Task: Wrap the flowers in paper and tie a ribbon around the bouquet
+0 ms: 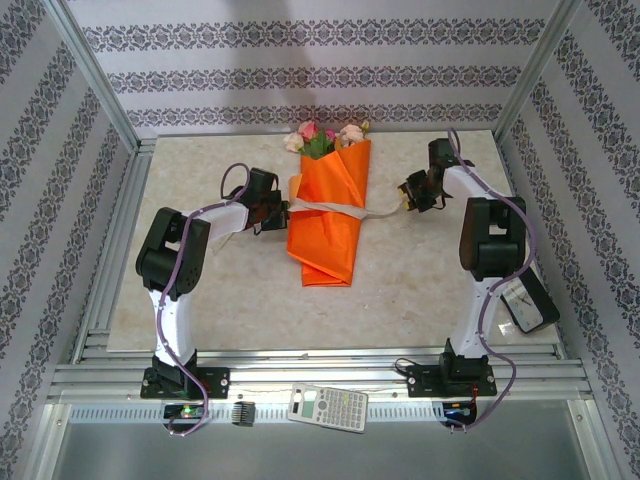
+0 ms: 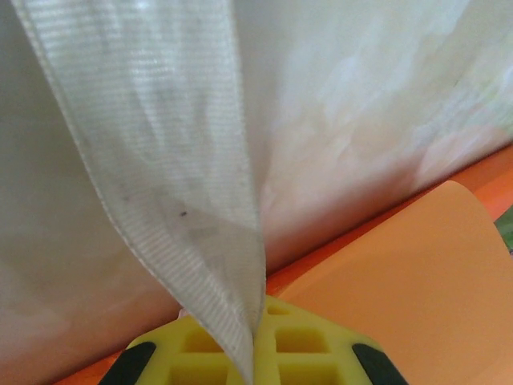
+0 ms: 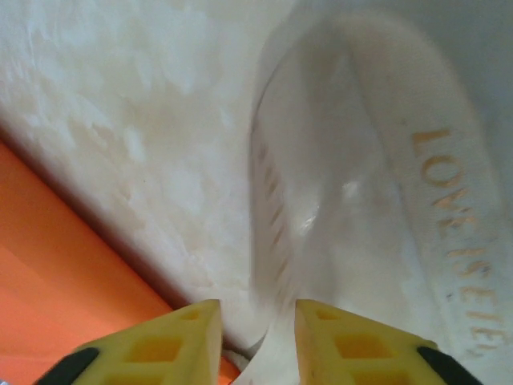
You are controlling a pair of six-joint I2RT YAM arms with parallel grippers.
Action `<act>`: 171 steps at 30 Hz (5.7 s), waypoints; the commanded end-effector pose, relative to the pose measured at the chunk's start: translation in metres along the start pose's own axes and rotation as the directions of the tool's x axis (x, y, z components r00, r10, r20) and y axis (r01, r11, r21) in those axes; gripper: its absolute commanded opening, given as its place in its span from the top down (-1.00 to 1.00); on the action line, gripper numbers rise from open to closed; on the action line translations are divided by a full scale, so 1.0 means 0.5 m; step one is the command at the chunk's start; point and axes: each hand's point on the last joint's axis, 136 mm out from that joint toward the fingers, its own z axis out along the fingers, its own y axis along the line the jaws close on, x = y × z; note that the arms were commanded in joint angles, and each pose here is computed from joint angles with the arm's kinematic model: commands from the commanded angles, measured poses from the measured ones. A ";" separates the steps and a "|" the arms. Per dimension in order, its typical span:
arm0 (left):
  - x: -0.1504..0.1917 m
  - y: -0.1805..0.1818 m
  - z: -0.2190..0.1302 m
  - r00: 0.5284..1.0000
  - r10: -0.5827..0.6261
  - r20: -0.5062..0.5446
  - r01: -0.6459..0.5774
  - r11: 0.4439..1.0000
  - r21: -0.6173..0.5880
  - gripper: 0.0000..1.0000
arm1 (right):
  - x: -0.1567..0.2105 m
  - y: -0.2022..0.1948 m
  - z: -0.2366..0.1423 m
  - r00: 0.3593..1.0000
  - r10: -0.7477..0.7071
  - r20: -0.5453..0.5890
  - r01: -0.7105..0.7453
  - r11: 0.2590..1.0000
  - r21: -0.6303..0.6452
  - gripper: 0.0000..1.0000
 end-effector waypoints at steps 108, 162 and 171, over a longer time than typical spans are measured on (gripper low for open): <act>0.130 -0.041 0.073 0.974 0.146 -0.172 -0.138 0.989 0.057 1.00 | -0.043 -0.063 -0.023 0.982 0.183 -0.035 -0.186 0.978 -0.099 0.54; -0.264 -0.030 -0.127 0.986 -0.155 0.052 0.133 0.944 0.303 1.00 | -0.136 -0.139 -0.071 0.927 0.361 0.100 -0.339 0.923 -0.184 1.00; -0.302 -0.056 -0.149 0.977 -0.211 0.039 0.182 0.909 0.374 1.00 | -0.147 -0.147 -0.067 0.913 0.398 0.086 -0.374 0.903 -0.210 1.00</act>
